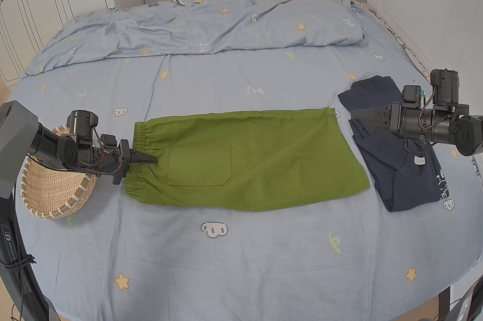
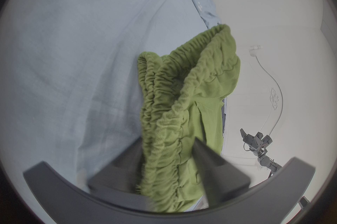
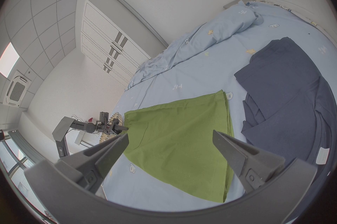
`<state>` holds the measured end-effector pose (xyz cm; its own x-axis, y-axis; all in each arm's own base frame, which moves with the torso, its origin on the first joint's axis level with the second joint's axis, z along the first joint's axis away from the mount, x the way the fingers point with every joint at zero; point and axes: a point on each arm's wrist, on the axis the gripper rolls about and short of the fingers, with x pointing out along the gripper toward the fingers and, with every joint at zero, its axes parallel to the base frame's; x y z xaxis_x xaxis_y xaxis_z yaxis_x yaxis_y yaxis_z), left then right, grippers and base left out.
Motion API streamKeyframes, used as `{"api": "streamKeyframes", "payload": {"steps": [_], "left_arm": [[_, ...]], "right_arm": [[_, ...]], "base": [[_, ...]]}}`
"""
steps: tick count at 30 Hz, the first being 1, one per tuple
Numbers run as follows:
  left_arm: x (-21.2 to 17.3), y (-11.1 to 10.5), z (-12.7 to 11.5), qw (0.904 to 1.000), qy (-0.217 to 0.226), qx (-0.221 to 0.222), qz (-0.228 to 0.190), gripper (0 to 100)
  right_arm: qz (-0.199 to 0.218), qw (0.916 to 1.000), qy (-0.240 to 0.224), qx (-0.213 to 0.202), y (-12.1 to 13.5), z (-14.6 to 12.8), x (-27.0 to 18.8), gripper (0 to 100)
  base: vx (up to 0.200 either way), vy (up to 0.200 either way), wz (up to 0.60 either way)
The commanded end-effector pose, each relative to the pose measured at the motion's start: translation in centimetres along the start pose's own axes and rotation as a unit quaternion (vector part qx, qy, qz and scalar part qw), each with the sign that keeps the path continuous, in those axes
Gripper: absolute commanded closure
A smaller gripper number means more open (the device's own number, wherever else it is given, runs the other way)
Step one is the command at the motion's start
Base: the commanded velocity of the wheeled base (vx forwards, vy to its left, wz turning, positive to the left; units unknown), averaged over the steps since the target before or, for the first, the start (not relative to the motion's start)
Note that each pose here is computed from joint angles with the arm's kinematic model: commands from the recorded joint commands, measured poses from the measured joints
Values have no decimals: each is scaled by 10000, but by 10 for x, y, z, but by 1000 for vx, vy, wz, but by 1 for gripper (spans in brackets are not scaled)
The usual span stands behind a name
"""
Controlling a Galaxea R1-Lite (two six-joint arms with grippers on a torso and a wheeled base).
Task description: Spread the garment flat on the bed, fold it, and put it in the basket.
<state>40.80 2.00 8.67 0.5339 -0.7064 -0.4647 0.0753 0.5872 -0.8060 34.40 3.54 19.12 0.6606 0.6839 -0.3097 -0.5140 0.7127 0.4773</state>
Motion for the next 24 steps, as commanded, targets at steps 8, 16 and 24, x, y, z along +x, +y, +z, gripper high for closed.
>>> {"api": "streamKeyframes", "payload": {"steps": [8, 16, 24], "left_arm": [[-11, -5, 7, 9998, -184, 2, -33, 100], [-24, -10, 12, 9994, -344, -41, -60, 100], [-24, -10, 12, 9994, -344, -33, -60, 100]], "right_arm": [[-274, 9975, 447, 464, -30, -22, 13, 0], [-481, 9891, 1087, 872, -69, -48, 40, 0], [-623, 9799, 1707, 827, -79, -65, 55, 0]], "base": [[0, 0, 0], [0, 0, 0], [0, 0, 0]]}}
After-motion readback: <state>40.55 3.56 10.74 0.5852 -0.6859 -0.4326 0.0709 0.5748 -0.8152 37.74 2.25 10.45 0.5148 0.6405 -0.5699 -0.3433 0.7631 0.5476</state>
